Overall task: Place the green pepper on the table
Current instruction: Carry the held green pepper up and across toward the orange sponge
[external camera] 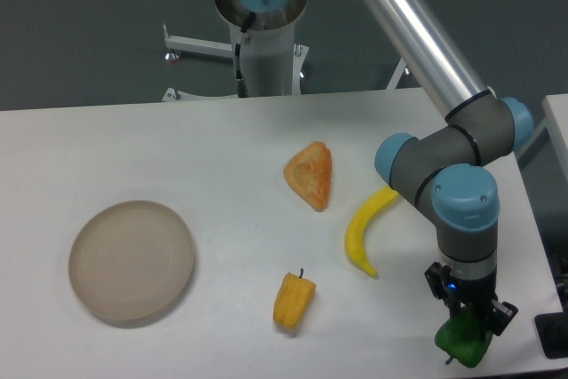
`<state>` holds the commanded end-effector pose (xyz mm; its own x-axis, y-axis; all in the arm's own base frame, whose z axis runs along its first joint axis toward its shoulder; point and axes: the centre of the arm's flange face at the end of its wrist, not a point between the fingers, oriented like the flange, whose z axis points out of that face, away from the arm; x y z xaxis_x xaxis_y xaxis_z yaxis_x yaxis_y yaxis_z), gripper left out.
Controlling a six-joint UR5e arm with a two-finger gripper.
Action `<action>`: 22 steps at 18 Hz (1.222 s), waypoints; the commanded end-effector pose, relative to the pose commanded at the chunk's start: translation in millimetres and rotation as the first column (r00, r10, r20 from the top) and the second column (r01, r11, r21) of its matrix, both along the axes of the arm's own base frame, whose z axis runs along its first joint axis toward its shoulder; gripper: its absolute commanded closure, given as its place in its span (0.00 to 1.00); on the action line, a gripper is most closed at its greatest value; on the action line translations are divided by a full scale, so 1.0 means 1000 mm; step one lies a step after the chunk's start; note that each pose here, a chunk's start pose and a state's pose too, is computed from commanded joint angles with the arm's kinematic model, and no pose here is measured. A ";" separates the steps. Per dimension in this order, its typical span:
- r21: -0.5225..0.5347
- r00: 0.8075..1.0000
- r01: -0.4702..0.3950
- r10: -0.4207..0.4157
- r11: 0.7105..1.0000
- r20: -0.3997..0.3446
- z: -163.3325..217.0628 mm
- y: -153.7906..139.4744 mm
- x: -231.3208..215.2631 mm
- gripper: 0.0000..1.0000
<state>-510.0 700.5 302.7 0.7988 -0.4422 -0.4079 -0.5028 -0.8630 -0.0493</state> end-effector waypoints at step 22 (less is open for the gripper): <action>-0.070 0.954 -0.102 0.118 0.992 0.276 0.051 -0.074 0.249 0.73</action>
<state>-261.3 626.3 353.7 0.9223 -0.3602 -0.1398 -0.3774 -0.9175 -0.1256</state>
